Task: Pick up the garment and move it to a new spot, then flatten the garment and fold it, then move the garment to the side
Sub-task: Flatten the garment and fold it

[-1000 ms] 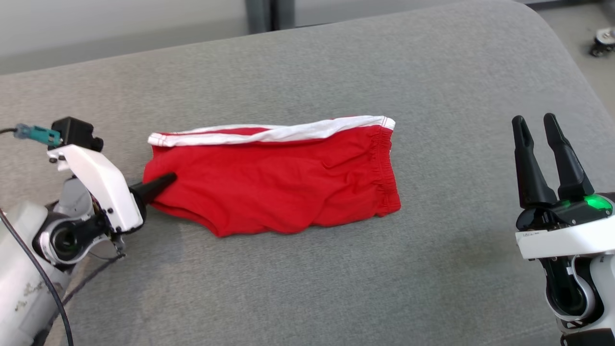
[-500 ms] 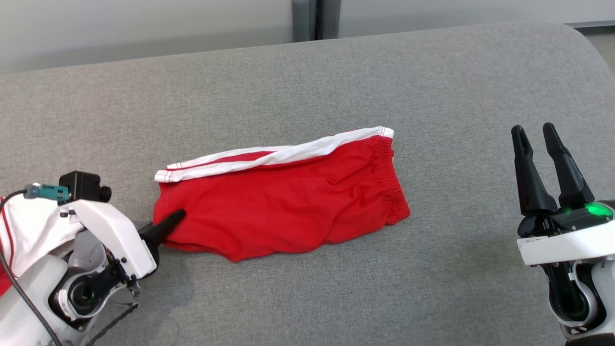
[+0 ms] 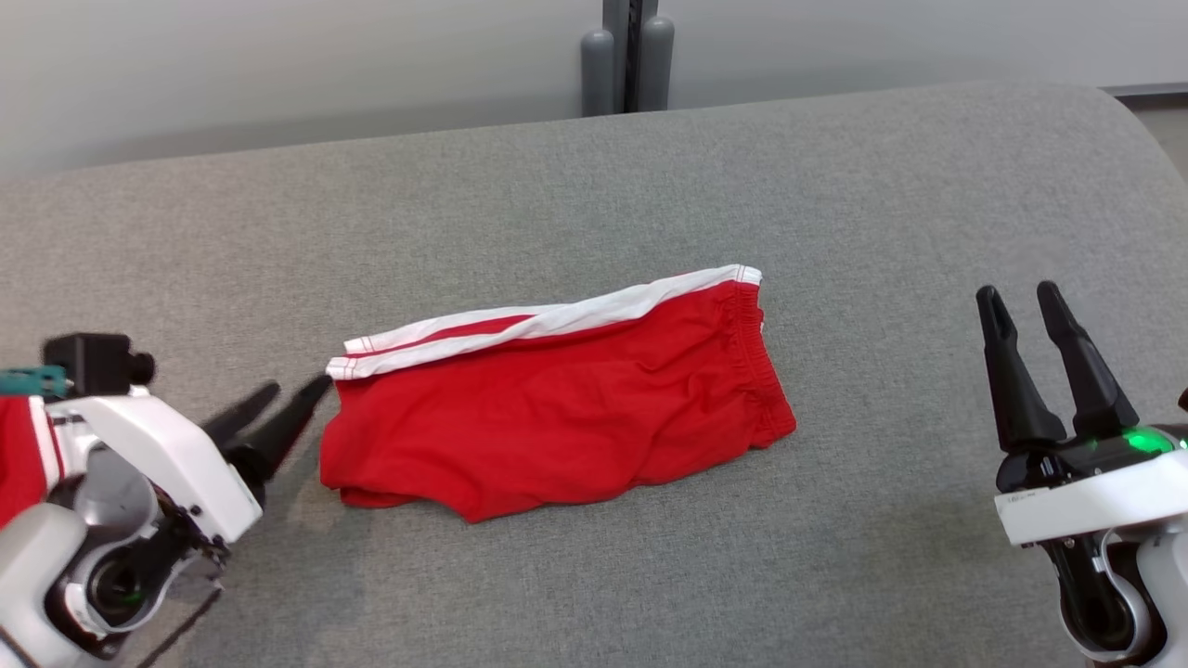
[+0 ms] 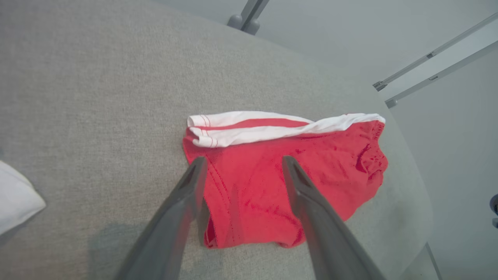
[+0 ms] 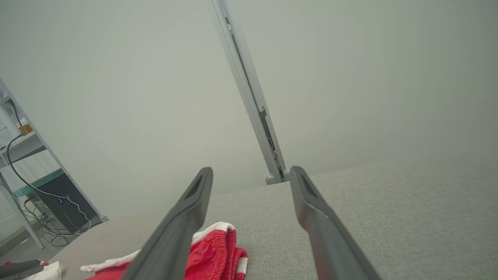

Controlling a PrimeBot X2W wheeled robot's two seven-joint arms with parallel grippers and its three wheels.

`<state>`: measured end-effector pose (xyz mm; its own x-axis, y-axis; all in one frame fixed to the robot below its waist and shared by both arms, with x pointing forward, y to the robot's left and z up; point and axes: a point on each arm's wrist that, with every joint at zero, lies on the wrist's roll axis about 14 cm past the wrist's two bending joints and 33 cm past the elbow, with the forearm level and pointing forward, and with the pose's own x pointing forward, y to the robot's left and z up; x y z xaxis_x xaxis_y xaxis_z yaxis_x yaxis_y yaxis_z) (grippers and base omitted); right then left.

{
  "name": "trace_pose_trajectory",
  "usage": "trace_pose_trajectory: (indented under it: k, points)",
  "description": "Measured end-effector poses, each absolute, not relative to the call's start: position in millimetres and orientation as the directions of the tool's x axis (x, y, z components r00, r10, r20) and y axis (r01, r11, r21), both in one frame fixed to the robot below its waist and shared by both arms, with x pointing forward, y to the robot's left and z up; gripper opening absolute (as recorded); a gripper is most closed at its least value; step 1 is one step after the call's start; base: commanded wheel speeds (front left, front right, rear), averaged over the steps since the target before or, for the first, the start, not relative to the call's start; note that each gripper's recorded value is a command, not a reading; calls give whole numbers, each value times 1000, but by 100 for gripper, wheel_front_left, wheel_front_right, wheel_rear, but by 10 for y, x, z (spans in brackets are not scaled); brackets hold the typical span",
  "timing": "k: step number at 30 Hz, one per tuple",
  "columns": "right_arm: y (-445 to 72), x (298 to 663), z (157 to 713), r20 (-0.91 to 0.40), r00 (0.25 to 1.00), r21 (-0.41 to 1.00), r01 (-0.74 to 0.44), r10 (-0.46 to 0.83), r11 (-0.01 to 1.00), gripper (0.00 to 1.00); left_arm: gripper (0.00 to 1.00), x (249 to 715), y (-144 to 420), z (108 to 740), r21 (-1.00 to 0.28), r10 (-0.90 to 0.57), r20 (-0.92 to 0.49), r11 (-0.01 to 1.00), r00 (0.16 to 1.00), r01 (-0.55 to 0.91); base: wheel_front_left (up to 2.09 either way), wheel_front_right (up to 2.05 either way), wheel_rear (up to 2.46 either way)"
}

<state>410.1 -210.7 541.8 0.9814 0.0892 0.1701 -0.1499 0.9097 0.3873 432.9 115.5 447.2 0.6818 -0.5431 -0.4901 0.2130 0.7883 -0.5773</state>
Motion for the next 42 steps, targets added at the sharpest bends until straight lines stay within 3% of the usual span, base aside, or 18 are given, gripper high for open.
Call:
trace_pose_trajectory:
  k: [3, 5, 9, 13, 24, 33, 42]
  points:
    - [-2087, 4073, 5387, 160, 982, 388, -153, 96, 909, 100, 100, 4430, 1242, 4721, -552, -515, -414, 798, 751, 243, 0, 0, 0]
    - [-2018, 4071, 5391, 161, 980, 387, -171, 116, 906, 100, 100, 4541, 1341, 5112, -518, -465, -267, 808, 844, 282, 0, 0, 0]
    - [-1937, 4081, 5367, 154, 978, 385, -192, 142, 903, 100, 100, 4540, 1496, 5380, -437, -379, -126, 851, 917, 292, 0, 0, 0]
    - [-1880, 4087, 5310, 136, 978, 384, -201, 160, 901, 100, 100, 4423, 1487, 5423, -433, -352, -48, 851, 935, 298, 0, 0, 0]
    - [-1874, 4169, 5192, 111, 983, 346, -173, 143, 922, 100, 100, 4227, 1816, 5339, -293, -131, 59, 946, 990, 143, 0, 0, 0]
    - [-1768, 4102, 5123, 99, 984, 314, -169, 145, 934, 100, 100, 3912, 2005, 5168, -281, 19, 67, 960, 998, 0, 0, 0, 0]
    - [-1628, 3973, 4994, 65, 982, 276, -187, 176, 943, 100, 100, 3717, 2047, 5091, -263, 59, 79, 964, 995, -37, 0, 0, 0]
